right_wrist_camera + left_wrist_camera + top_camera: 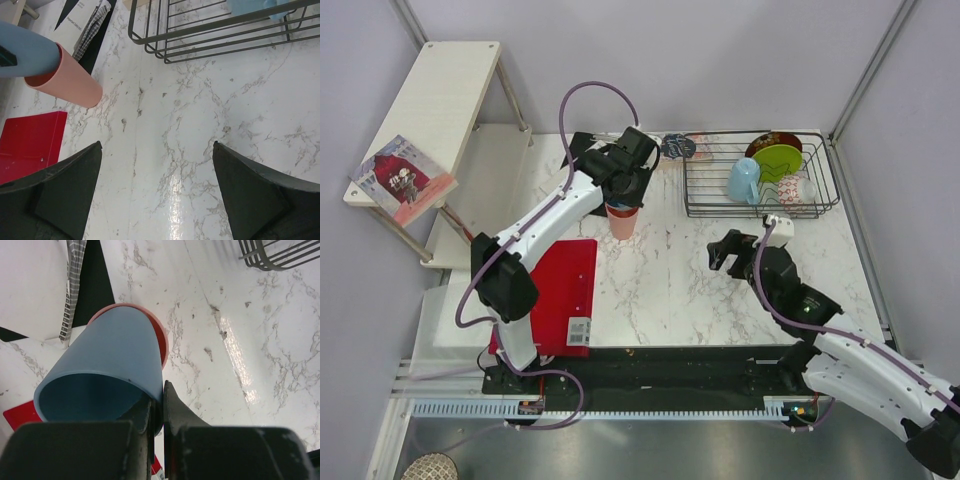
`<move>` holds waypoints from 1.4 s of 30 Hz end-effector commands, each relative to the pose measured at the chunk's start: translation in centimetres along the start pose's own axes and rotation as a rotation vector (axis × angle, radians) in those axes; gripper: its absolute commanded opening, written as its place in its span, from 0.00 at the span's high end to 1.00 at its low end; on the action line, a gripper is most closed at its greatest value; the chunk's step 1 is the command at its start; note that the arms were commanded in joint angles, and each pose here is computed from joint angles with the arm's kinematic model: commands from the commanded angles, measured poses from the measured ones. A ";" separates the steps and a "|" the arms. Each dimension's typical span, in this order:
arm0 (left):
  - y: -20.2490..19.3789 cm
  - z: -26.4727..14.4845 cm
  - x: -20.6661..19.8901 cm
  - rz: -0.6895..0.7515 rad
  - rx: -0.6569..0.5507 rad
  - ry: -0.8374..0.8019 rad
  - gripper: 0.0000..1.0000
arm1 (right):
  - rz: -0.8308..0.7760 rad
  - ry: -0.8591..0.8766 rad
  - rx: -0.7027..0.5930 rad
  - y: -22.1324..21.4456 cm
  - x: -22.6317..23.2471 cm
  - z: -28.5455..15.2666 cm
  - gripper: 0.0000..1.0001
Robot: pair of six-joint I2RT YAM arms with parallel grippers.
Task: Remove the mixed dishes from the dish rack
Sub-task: Place the cup at the center of the board.
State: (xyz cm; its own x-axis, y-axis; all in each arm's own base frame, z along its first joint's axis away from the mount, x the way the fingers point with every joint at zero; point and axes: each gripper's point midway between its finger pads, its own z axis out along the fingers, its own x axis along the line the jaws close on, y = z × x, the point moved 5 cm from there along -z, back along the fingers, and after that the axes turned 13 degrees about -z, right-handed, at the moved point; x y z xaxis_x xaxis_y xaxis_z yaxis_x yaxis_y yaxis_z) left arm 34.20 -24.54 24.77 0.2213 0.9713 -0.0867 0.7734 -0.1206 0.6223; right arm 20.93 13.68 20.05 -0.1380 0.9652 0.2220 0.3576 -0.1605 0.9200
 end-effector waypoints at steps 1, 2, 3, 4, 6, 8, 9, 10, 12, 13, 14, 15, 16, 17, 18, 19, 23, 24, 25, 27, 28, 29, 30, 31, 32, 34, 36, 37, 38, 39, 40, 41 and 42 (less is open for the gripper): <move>2.5 -2.7 0.1 0.014 -0.087 -0.009 0.98 | -0.022 -0.012 0.011 -0.8 -0.4 0.0 0.02; 2.5 -2.5 0.1 0.014 -0.084 -0.008 0.98 | -0.026 -0.013 0.018 -1.0 -0.5 0.0 0.02; 2.3 -2.4 0.1 0.017 -0.079 -0.004 0.98 | -0.023 -0.012 0.022 -1.1 -0.5 0.0 0.02; 2.3 -2.3 0.1 0.018 -0.078 0.000 0.98 | -0.022 -0.012 0.022 -1.1 -0.5 0.1 0.02; 2.0 -1.9 0.2 0.024 -0.066 0.008 0.98 | -0.024 -0.008 0.026 -1.2 -0.4 0.1 0.02; 1.8 -1.7 0.3 0.029 -0.055 0.009 0.98 | -0.027 -0.013 0.032 -1.4 -0.5 0.2 0.02; 1.6 -1.4 0.3 0.032 -0.048 0.012 0.98 | -0.027 -0.013 0.032 -1.4 -0.5 0.2 0.02; 1.4 -1.3 0.3 0.036 -0.041 0.013 0.98 | -0.028 -0.013 0.033 -1.4 -0.5 0.2 0.02; 0.9 -0.9 0.4 0.040 -0.020 0.018 0.98 | -0.030 -0.014 0.034 -1.5 -0.5 0.2 0.02; 0.8 -0.7 0.4 0.040 -0.015 0.020 0.98 | -0.030 -0.015 0.037 -1.5 -0.5 0.3 0.02; 0.7 -0.7 0.4 0.035 -0.010 0.017 0.98 | -0.031 -0.016 0.039 -1.6 -0.5 0.3 0.02; 0.3 -0.4 0.4 0.036 0.005 0.015 0.98 | -0.034 -0.016 0.041 -1.7 -0.5 0.3 0.02; 0.0 -0.1 0.3 0.031 0.016 0.015 0.98 | -0.034 -0.017 0.043 -1.7 -0.5 0.4 0.02; -0.3 0.0 0.3 0.027 0.024 0.011 0.98 | -0.035 -0.017 0.046 -1.8 -0.5 0.4 0.02; -0.9 0.4 0.4 0.027 0.045 0.017 0.98 | -0.037 -0.018 0.048 -1.8 -0.5 0.5 0.02; -1.1 0.5 0.4 0.024 0.052 0.018 0.98 | -0.038 -0.016 0.053 -1.9 -0.4 0.6 0.02; -2.4 1.1 0.9 0.025 0.085 0.041 0.98 | -0.040 -0.012 0.061 -2.1 -0.3 0.7 0.02; -2.6 1.2 1.0 0.025 0.092 0.048 0.98 | -0.041 -0.012 0.059 -2.0 -0.3 0.7 0.02; -2.7 1.2 1.1 0.023 0.090 0.051 0.98 | -0.043 -0.011 0.060 -2.1 -0.3 0.7 0.02; -2.5 1.0 1.3 0.021 0.080 0.069 0.98 | -0.041 -0.010 0.057 -2.0 -0.3 0.7 0.02; -2.4 0.9 1.4 0.017 0.072 0.071 0.91 | -0.040 -0.011 0.056 -2.0 -0.3 0.7 0.02; -2.1 0.4 1.4 0.013 0.057 0.072 0.84 | -0.040 -0.012 0.058 -2.0 -0.3 0.7 0.02; -1.8 0.2 1.4 0.007 0.044 0.072 0.74 | -0.040 -0.010 0.057 -2.0 -0.2 0.7 0.02; -1.6 0.1 1.4 0.002 0.034 0.071 0.56 | -0.042 -0.012 0.061 -2.1 -0.3 0.7 0.02; -1.3 -0.3 1.4 -0.002 0.017 0.067 0.50 | -0.040 -0.010 0.058 -2.1 -0.3 0.7 0.02; -0.6 -1.0 1.3 -0.013 -0.019 0.062 0.41 | -0.040 -0.012 0.059 -2.1 -0.4 0.7 0.02; 0.1 -1.6 1.4 -0.021 -0.047 0.064 0.38 | -0.039 -0.011 0.059 -2.2 -0.3 0.6 0.02; 0.4 -1.9 1.4 -0.027 -0.060 0.064 0.37 | -0.037 -0.016 0.056 -2.1 -0.4 0.7 0.02; 0.7 -2.1 1.4 -0.036 -0.078 0.069 0.36 | -0.034 -0.016 0.054 -2.1 -0.4 0.6 0.02; 1.0 -2.3 1.5 -0.040 -0.092 0.073 0.36 | -0.035 -0.020 0.053 -2.1 -0.5 0.6 0.02; 1.4 -2.8 1.4 -0.051 -0.113 0.068 0.35 | -0.032 -0.026 0.051 -2.1 -0.6 0.6 0.02; 2.0 -3.3 1.5 -0.064 -0.146 0.073 0.35 | -0.027 -0.044 0.046 -2.0 -0.8 0.6 0.02; 2.4 -3.7 1.5 -0.075 -0.172 0.075 0.30 | -0.023 -0.056 0.036 -1.7 -0.9 0.6 0.02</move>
State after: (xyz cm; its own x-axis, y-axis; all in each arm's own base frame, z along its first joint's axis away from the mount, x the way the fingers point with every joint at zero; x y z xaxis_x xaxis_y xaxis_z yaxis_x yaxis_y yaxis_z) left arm 33.27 -22.80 23.26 0.1747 0.9846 -0.0096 0.7956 -0.1355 0.5904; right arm 20.78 13.58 17.48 -0.1274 0.9768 0.1721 0.4199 -0.1041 0.9016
